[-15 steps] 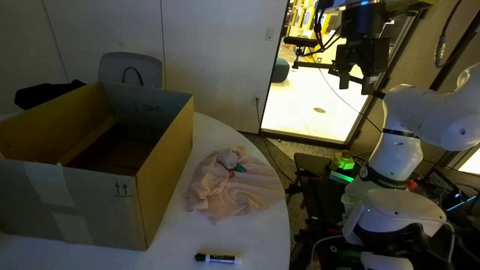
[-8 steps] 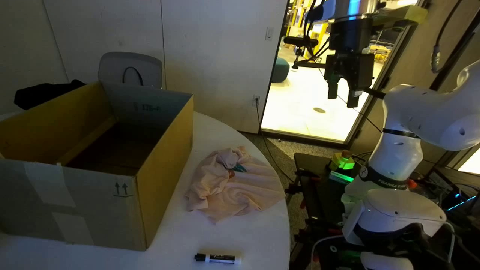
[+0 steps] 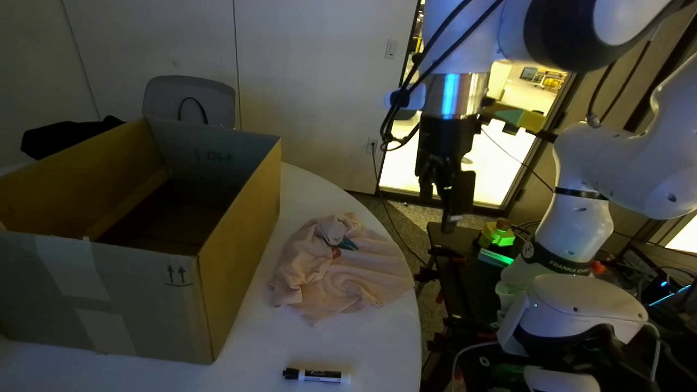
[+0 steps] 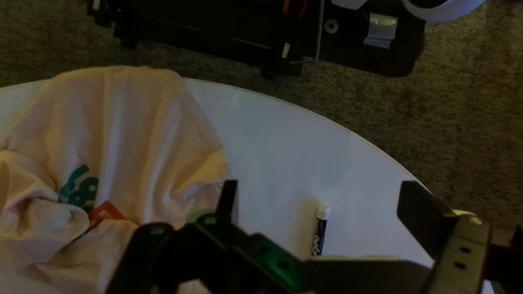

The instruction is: Put the marker in the cloth and wrap it

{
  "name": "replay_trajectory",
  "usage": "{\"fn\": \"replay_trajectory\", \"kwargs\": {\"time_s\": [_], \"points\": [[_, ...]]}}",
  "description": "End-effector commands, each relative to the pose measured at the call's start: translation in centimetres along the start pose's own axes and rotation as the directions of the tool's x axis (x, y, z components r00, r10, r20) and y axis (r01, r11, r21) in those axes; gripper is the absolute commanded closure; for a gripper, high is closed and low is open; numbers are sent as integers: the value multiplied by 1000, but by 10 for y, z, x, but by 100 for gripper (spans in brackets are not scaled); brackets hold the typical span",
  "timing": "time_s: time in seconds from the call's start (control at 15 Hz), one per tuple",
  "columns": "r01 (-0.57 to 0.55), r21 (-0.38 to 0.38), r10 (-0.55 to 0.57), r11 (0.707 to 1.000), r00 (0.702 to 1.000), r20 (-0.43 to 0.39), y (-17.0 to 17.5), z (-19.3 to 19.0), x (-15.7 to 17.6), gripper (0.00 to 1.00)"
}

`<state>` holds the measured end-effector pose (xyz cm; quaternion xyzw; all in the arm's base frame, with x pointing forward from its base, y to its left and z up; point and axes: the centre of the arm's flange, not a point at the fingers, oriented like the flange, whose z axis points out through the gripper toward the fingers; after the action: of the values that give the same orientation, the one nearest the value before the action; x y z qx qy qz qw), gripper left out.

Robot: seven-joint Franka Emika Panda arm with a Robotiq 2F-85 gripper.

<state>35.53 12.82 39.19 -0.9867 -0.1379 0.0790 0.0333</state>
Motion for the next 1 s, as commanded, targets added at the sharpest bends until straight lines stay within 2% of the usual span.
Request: {"fn": "replay_trajectory", "kwargs": {"time_s": [0.0, 0.2, 0.47, 0.93], "points": [[78, -3, -78, 997, 997, 3, -38, 43, 48, 0], [122, -18, -122, 992, 993, 4, -71, 77, 68, 0], [105, 2, -105, 994, 994, -39, -102, 108, 99, 0], [16, 39, -12, 999, 995, -102, -121, 156, 151, 0]]}}
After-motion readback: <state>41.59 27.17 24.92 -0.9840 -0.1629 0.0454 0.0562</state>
